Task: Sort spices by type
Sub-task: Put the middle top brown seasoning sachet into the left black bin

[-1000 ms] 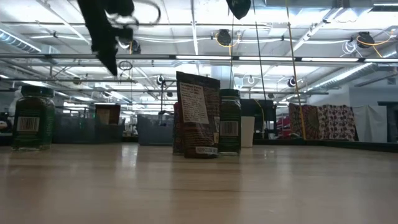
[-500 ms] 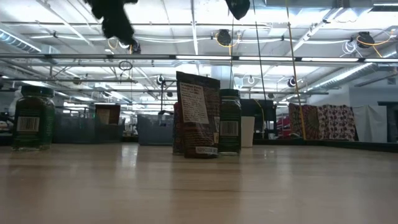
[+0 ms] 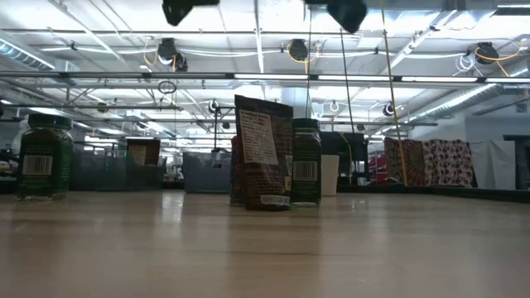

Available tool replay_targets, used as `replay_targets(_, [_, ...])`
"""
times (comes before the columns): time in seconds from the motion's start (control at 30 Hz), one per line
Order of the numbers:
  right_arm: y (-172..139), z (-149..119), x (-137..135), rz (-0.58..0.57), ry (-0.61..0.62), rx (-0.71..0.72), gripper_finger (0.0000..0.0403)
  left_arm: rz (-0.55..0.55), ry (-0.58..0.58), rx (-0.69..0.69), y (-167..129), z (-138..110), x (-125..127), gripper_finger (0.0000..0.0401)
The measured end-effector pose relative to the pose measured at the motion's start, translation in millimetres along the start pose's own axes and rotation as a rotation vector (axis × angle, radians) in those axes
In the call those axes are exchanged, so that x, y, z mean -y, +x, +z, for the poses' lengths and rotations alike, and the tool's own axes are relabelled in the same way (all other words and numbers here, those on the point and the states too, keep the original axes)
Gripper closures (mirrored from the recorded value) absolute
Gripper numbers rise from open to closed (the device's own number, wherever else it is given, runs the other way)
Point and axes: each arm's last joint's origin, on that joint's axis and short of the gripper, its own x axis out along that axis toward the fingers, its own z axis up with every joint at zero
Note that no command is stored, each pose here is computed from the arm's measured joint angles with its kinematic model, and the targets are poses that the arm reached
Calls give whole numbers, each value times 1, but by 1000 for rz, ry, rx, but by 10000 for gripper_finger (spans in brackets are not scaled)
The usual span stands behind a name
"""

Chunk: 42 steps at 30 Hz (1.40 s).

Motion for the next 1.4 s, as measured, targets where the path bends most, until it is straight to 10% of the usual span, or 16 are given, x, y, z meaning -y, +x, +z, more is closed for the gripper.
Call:
replay_targets(0.3, [-21,-15,-16,31,-31,-129,403,9,-79,-78,55,-19,23,186])
replay_targets(0.63, [-25,-17,-40,50,215,-80,403,43,-89,-172,104,-43,26,186])
replay_targets(1.4, [-28,-36,-40,30,-113,-249,403,239,-102,-138,153,-72,28,186])
